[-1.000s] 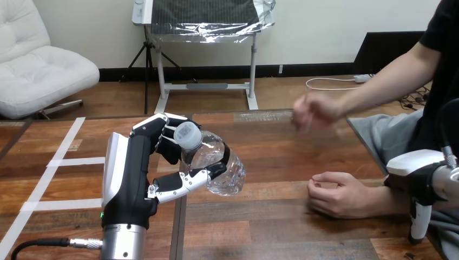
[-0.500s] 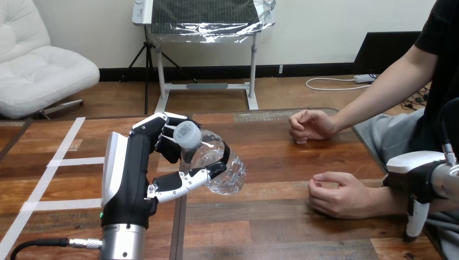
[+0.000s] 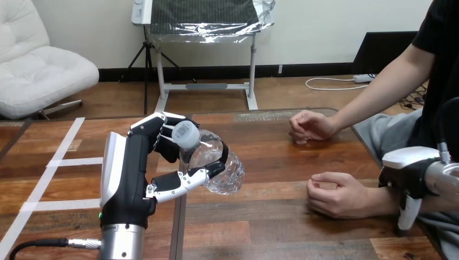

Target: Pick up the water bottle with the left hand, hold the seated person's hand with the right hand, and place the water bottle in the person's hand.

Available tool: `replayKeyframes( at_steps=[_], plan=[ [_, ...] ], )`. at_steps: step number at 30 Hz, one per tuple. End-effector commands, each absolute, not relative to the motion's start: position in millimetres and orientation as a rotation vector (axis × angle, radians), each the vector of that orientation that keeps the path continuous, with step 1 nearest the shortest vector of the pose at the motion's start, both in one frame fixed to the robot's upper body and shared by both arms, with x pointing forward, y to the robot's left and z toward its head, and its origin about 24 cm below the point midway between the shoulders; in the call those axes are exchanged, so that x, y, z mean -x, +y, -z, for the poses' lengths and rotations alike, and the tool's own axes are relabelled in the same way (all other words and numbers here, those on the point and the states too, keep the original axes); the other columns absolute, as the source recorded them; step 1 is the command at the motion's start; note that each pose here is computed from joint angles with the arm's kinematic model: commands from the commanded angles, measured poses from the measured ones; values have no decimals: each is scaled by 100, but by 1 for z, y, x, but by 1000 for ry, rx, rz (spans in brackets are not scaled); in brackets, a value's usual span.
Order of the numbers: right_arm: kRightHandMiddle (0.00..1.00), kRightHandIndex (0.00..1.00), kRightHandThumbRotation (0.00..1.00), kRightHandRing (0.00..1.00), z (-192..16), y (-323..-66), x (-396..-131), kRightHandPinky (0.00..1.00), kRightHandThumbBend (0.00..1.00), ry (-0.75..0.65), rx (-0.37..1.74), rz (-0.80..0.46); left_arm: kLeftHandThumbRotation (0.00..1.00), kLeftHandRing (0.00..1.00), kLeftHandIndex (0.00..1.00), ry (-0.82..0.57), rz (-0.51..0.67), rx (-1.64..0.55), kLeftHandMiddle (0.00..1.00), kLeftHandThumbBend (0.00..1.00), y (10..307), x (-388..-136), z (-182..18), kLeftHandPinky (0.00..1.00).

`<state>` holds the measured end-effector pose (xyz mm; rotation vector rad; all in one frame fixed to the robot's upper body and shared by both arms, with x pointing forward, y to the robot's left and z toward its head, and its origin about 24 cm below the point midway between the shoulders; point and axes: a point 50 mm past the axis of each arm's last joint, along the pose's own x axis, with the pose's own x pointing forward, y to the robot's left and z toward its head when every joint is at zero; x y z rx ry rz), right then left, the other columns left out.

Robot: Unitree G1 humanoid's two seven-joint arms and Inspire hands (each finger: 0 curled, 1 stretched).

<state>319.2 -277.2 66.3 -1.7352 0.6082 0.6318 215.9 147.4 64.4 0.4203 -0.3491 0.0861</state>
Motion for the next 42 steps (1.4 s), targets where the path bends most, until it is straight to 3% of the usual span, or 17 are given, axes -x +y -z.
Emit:
replayKeyframes(
  at_steps=[1, 8, 11, 17, 19, 25, 32, 42],
  plan=[
    [66, 63, 0, 60, -50, -265, -319, 49, 66, 600, 1695, -715, 0, 39, 49, -458, -114, -398, 44, 58, 147, -219, -87, 35],
    [71, 75, 0, 63, -40, -264, -320, 51, 64, 637, 1712, -699, 0, 39, 49, -452, -116, -398, 44, 59, 148, -219, -86, 35],
    [69, 81, 0, 58, -35, -264, -319, 46, 64, 628, 1732, -697, 0, 39, 49, -450, -115, -398, 44, 59, 148, -219, -85, 35],
    [62, 84, 0, 49, -29, -265, -318, 37, 63, 613, 1730, -683, 0, 39, 50, -448, -117, -398, 44, 59, 149, -219, -85, 36],
    [57, 82, 0, 43, -28, -265, -318, 32, 62, 608, 1728, -678, 0, 39, 50, -448, -118, -401, 44, 59, 149, -219, -85, 36],
    [53, 74, 0, 39, -27, -266, -317, 26, 60, 590, 1728, -667, 0, 39, 50, -449, -117, -399, 44, 59, 149, -219, -84, 36],
    [57, 65, 0, 45, -28, -267, -315, 31, 59, 553, 1724, -663, 0, 39, 50, -447, -121, -405, 44, 59, 150, -219, -84, 36],
    [56, 73, 0, 42, -27, -270, -316, 28, 57, 565, 1745, -659, 0, 39, 50, -441, -123, -400, 44, 59, 150, -220, -84, 36]
  ],
)
